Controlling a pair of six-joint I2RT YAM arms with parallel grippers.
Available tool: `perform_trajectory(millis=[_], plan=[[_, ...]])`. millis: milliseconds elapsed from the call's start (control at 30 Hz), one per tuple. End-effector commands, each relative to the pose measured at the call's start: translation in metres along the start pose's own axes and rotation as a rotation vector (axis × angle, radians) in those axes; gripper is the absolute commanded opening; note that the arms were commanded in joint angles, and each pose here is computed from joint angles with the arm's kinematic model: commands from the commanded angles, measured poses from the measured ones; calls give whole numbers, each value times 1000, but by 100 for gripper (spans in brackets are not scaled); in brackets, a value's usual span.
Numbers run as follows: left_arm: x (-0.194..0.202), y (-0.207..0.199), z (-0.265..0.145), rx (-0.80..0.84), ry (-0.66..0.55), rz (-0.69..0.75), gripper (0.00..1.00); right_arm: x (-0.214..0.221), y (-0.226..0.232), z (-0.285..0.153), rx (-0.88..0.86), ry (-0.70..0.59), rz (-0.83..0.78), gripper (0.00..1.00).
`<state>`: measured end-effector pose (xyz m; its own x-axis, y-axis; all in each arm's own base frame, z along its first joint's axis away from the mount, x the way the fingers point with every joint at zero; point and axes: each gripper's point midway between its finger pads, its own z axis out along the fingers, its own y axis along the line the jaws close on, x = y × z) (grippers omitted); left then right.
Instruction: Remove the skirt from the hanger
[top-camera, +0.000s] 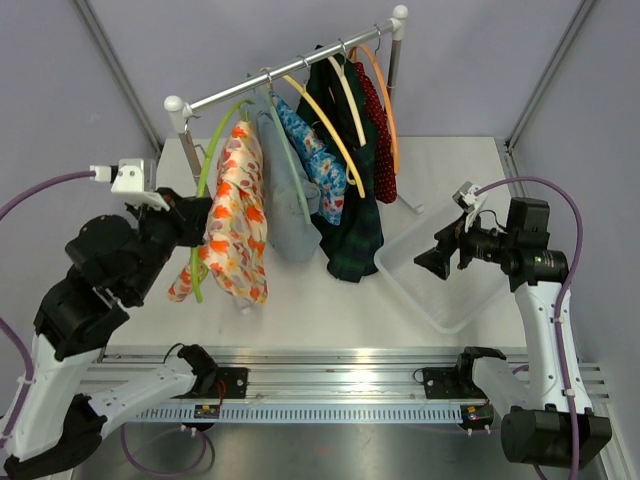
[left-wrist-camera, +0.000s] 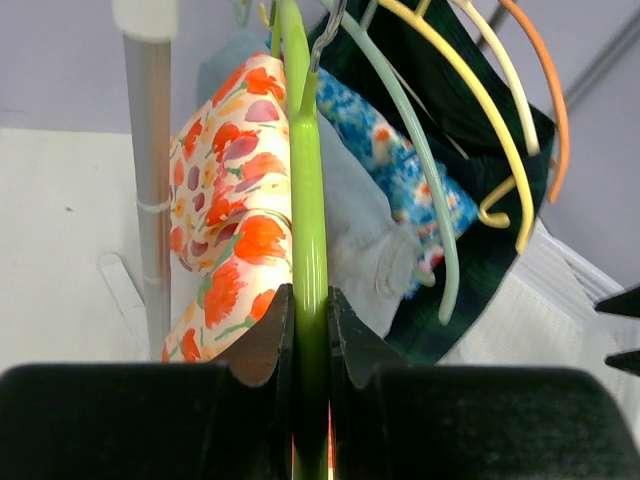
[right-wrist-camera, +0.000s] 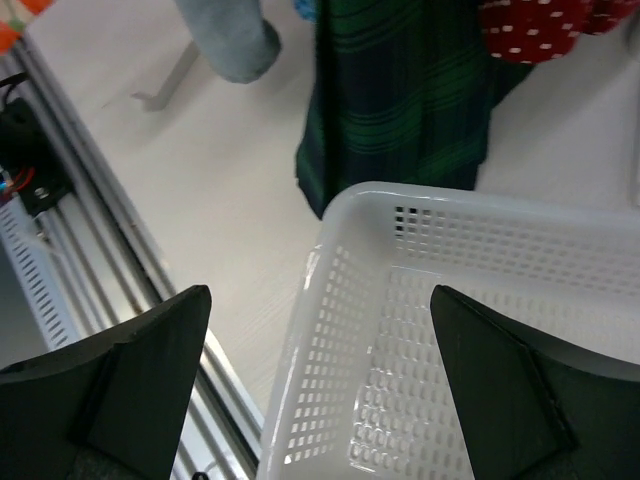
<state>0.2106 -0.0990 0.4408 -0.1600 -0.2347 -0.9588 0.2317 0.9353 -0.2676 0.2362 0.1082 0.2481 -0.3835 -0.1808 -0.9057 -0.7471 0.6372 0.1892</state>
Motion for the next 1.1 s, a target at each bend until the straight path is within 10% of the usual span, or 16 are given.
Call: perform_trajectory(millis=[0,267,567,833,1067], plan=[[5,-13,-26,150,-14,-41,0,-15,46,-12,-228,-48,-138,100],[74,-20,-55,299,149,-121,0,-22,129,8,-521,122,-238,94],[71,-31,-62,345,142,-271,0,-61,181,109,-340,233,-361,91],[70,-24,-72,325,122,-349,0,-93,226,193,-60,78,-460,92],[69,-19,-80,325,111,-346,0,-104,225,223,2,-26,-426,72]])
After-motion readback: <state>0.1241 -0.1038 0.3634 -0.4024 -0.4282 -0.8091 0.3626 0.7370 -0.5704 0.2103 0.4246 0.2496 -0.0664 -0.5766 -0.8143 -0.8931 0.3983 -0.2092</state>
